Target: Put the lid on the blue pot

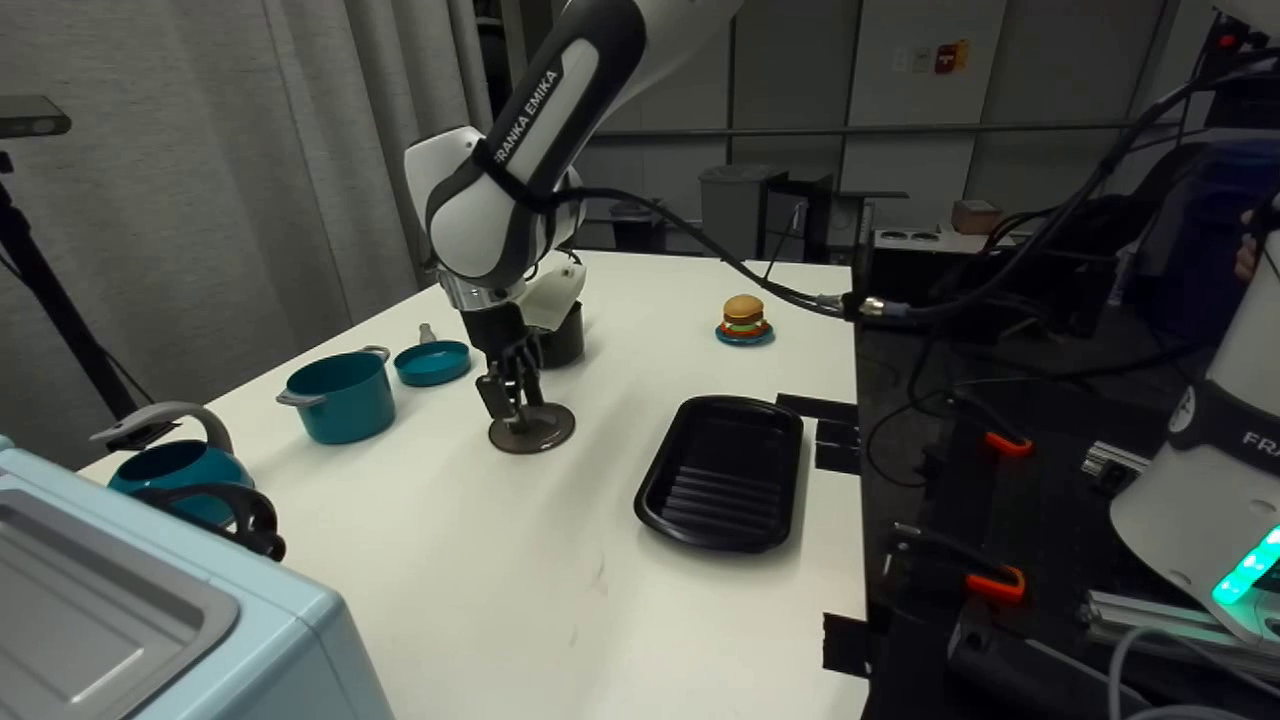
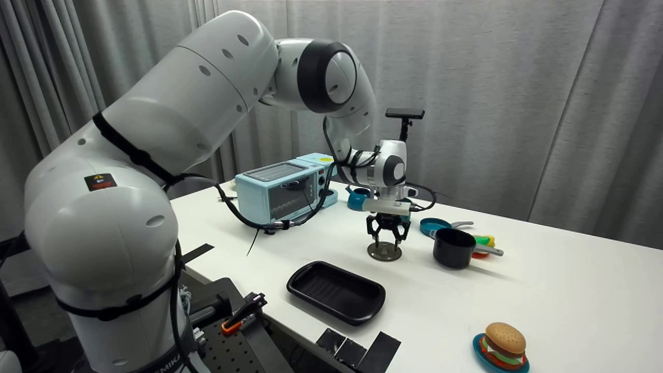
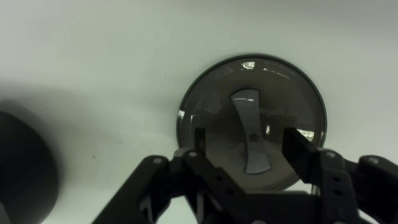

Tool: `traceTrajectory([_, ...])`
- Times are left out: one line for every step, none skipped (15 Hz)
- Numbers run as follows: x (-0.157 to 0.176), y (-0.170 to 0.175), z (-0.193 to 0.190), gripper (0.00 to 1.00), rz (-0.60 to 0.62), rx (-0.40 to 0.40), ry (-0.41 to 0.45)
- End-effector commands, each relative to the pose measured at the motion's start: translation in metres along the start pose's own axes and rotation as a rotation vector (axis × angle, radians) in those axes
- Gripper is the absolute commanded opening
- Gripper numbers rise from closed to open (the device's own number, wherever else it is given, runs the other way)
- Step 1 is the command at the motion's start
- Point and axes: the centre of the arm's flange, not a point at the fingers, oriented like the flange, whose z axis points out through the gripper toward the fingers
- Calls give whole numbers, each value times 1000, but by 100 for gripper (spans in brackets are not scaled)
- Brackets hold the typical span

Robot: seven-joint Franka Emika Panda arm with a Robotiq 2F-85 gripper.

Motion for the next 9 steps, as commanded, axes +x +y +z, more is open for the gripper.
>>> traceTrajectory([13,6,2,33,2,-11,16])
traceTrajectory([13,8,2,27,7,-10,17])
traceTrajectory([14,9,1,18,9,-11,18])
traceTrajectory([13,10,1,12,11,-9,19])
traceTrajectory([13,12,0,5,16,-6,20])
traceTrajectory([12,14,0,0,21,-2,20])
traceTrajectory([11,16,0,0,27,1,20])
traceTrajectory([11,17,-1,4,32,2,22])
traceTrajectory([11,18,-3,4,36,2,24])
